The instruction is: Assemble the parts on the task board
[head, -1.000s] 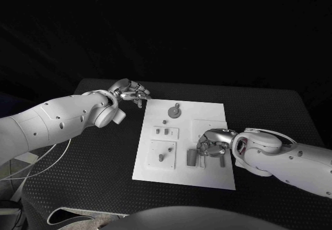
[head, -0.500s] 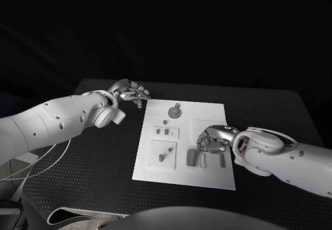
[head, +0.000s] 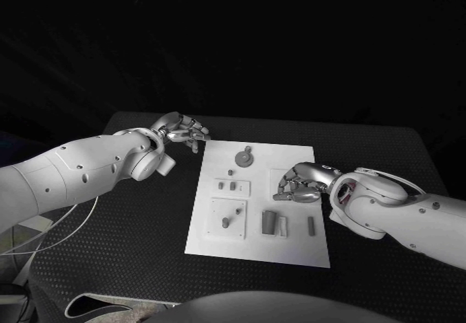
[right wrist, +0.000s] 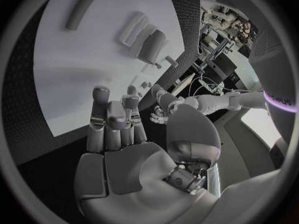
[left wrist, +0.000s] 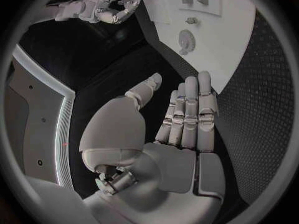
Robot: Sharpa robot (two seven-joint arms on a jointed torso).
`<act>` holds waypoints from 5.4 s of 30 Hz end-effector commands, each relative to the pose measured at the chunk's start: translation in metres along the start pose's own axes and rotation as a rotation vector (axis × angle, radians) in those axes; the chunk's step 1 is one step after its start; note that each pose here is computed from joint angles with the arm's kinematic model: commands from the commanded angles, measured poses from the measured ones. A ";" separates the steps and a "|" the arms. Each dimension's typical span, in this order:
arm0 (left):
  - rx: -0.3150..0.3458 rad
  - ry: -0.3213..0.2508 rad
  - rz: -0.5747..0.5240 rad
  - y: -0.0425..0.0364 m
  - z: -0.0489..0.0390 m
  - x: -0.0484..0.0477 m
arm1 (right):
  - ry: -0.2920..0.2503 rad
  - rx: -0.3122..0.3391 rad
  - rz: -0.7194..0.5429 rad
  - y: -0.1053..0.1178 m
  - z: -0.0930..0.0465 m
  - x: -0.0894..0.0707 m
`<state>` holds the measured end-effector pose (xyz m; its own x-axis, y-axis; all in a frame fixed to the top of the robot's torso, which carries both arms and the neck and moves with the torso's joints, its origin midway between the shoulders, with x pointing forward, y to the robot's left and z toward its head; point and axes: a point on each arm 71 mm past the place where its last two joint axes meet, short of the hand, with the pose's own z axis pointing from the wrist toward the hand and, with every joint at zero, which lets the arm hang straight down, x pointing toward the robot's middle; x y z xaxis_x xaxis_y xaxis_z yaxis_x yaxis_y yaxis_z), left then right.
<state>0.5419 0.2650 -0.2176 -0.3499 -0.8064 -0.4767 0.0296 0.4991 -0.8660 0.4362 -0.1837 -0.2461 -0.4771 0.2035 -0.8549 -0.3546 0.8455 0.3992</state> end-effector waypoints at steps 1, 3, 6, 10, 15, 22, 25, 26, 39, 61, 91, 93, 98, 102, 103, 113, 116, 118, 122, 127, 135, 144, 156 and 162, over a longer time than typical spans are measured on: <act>0.004 0.014 -0.003 -0.0016 0.0003 0.0019 | 0.293 0.204 0.094 -0.010 -0.004 0.017; 0.003 0.015 -0.004 -0.0017 0.0003 0.0022 | 0.338 0.229 0.108 -0.010 -0.006 0.020; 0.002 0.015 -0.008 -0.0014 0.0001 0.0018 | 0.381 0.251 0.109 -0.008 -0.007 0.024; -0.001 0.021 -0.010 -0.0014 0.0002 0.0026 | 0.422 0.263 0.124 -0.005 -0.009 0.028; -0.003 0.028 -0.023 -0.0011 0.0000 0.0027 | 0.425 0.258 0.103 0.000 -0.007 0.032; -0.001 0.038 -0.025 -0.0019 0.0008 0.0047 | 0.356 0.217 0.105 0.014 0.004 0.032; -0.002 0.038 -0.025 -0.0017 0.0007 0.0044 | 0.343 0.212 0.091 0.016 0.007 0.032; -0.002 0.038 -0.025 -0.0016 0.0007 0.0043 | 0.338 0.214 0.086 0.016 0.008 0.031; -0.007 0.041 -0.026 -0.0006 -0.0004 0.0035 | 0.316 0.247 0.031 0.009 0.016 0.036; -0.015 0.048 -0.026 -0.0003 -0.0001 0.0045 | 0.305 0.227 0.042 0.019 0.024 0.047; -0.067 0.039 0.003 0.0050 -0.0020 0.0013 | 0.224 0.250 0.322 0.002 0.023 0.033; -0.070 0.037 0.006 0.0051 -0.0020 0.0013 | 0.233 0.254 0.353 0.002 0.023 0.033; -0.074 0.037 0.006 0.0057 -0.0021 0.0009 | 0.252 0.254 0.392 0.002 0.023 0.031; -0.075 0.036 0.007 0.0057 -0.0020 0.0009 | 0.262 0.247 0.392 0.004 0.023 0.031; -0.075 0.036 0.007 0.0056 -0.0020 0.0010 | 0.262 0.246 0.392 0.005 0.023 0.031; -0.068 0.040 0.006 0.0050 -0.0016 0.0016 | 0.163 0.159 0.322 0.004 0.025 0.022; -0.063 0.043 0.006 0.0044 -0.0014 0.0021 | 0.135 0.112 0.321 0.006 0.024 0.019; -0.061 0.044 0.006 0.0043 -0.0014 0.0023 | 0.121 0.083 0.292 0.007 0.021 0.018; -0.059 0.044 0.006 0.0043 -0.0016 0.0019 | 0.105 0.008 0.195 0.012 0.012 0.011; -0.056 0.049 0.005 0.0036 -0.0012 0.0031 | 0.110 -0.030 0.116 0.013 -0.001 -0.002; -0.054 0.050 0.005 0.0037 -0.0007 0.0033 | 0.152 -0.047 0.008 0.008 -0.027 -0.015; -0.054 0.052 0.006 0.0038 0.0004 0.0046 | 0.120 -0.078 -0.126 0.001 -0.054 -0.010; -0.063 0.061 0.015 0.0084 0.0011 0.0086 | 0.198 -0.043 -0.307 -0.013 -0.082 0.014; -0.064 0.069 0.016 0.0092 0.0021 0.0117 | 0.216 -0.012 -0.349 -0.017 -0.084 0.018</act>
<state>0.5402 0.2614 -0.2320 -0.3999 -0.7806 -0.4803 -0.0385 0.5379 -0.8422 0.3672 -0.2339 -0.2375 -0.5005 -0.1223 -0.8570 -0.5129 0.8394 0.1798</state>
